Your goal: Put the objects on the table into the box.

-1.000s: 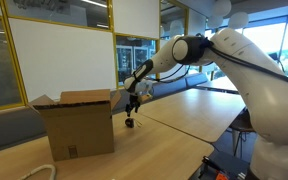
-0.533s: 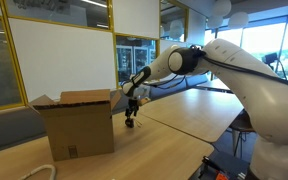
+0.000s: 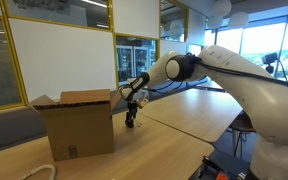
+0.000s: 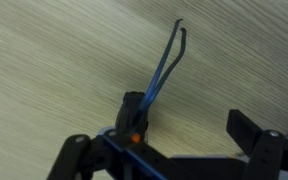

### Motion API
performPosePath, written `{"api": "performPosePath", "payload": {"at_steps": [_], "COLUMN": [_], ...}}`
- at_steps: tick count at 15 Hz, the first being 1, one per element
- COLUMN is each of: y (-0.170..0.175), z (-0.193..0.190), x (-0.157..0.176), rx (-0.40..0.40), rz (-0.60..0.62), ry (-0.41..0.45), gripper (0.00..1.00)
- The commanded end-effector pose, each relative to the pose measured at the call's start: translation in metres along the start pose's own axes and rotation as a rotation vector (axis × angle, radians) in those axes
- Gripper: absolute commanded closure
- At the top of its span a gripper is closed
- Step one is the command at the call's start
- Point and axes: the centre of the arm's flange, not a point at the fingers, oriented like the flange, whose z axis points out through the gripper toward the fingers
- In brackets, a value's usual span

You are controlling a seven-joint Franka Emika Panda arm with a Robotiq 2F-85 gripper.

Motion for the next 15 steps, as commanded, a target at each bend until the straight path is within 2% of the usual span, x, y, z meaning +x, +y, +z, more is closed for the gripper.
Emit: {"api": "performPosePath", "payload": {"at_steps": [1, 5, 10, 12, 15], "y": [0.008, 0.007, 0.01, 0.011, 0.01], "z": [0.011, 0.027, 0.037, 0.038, 0.036], "x": [0.016, 0.017, 0.026, 0.028, 0.026], "rx": [-0.069, -0.17, -0.278, -0.298, -0.309], "rz": [-0.113, -0.24, -0.33, -0.34, -0.309], "ry": [-0.043, -0.155, -0.257, -0.267, -0.21], "gripper": [0.0, 0.0, 0.0, 0.0, 0.0]}}
